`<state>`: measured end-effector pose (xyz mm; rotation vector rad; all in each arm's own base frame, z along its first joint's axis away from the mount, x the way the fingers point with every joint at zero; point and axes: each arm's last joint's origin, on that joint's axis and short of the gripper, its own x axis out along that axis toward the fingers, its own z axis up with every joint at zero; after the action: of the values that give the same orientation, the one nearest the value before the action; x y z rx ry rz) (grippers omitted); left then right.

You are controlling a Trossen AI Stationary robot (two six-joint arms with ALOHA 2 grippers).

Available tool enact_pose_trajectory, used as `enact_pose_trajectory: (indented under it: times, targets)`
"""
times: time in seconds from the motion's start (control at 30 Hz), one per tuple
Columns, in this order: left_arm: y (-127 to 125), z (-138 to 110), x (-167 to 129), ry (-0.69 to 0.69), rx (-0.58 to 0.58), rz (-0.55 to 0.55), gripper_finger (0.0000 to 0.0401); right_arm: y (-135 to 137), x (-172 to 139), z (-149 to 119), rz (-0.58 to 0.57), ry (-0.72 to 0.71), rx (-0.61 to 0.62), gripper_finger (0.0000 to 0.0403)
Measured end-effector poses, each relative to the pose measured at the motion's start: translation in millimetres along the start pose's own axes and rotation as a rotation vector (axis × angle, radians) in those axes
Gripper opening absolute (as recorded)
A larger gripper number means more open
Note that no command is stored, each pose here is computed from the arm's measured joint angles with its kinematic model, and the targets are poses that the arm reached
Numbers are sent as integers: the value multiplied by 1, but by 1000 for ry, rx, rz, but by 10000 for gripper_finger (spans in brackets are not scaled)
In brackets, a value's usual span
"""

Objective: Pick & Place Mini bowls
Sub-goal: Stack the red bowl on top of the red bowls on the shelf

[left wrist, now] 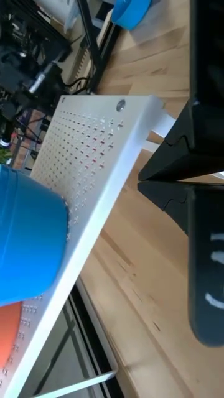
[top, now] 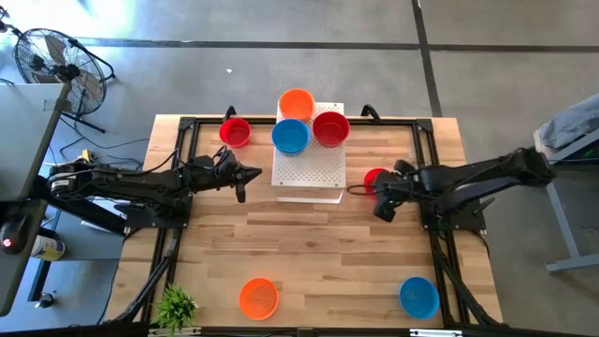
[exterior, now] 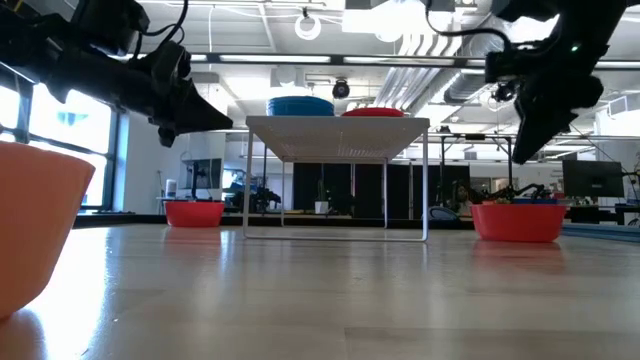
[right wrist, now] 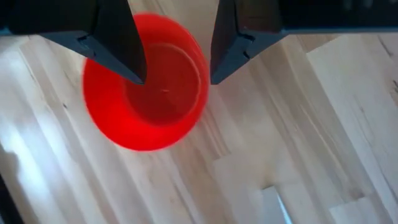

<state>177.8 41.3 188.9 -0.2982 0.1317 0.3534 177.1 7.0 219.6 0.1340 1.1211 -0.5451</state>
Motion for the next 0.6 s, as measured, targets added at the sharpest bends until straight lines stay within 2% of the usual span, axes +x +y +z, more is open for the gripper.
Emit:
enact_pose_trajectory:
  times: [0.27,0.43,0.6]
  targets:
    - [0,0,0,0,0,0,3,21,32,11,1,51,-56,195]
    - [0,0,0,0,0,0,3,22,46,12,-37,109,-55,214]
    - [0,0,0,0,0,0,3,18,61,14,-77,162,-31,209]
